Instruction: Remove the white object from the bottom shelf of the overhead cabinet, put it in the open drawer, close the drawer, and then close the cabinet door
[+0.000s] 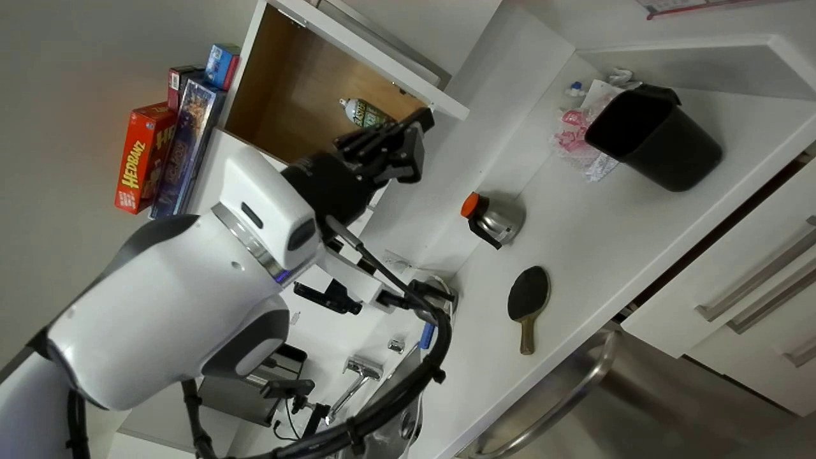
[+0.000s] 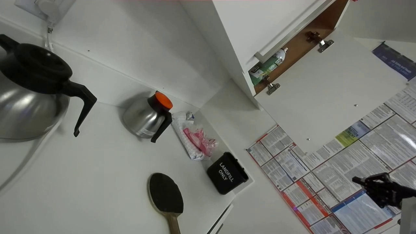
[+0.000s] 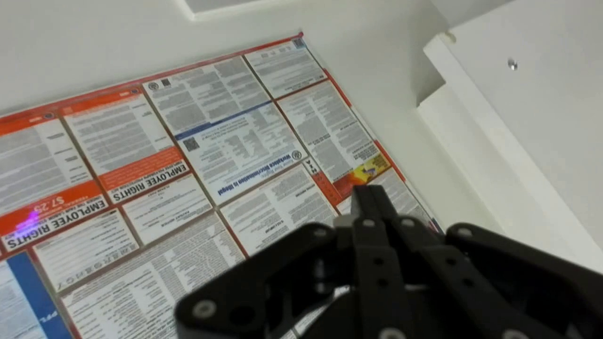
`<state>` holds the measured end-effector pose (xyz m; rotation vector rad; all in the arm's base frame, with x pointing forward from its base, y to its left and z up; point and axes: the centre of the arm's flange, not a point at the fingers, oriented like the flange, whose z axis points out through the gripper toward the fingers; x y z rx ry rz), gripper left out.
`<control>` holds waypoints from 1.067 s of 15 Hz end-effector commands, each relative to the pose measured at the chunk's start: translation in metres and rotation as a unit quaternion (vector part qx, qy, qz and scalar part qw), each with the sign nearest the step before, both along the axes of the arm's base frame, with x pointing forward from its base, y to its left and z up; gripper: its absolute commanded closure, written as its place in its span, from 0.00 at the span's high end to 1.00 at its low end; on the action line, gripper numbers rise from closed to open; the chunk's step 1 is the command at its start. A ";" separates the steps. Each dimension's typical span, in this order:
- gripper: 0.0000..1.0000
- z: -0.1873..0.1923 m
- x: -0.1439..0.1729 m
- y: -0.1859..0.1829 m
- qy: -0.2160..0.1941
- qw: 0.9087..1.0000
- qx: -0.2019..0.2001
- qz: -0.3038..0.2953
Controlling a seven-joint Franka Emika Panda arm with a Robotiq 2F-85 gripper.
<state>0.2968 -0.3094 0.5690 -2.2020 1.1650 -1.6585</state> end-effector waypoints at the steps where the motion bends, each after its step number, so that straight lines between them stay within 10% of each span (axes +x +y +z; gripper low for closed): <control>1: 0.00 0.031 0.031 -0.041 -0.030 0.998 0.047 0.012; 16: 0.00 0.030 0.147 -0.099 -0.021 0.962 0.232 0.142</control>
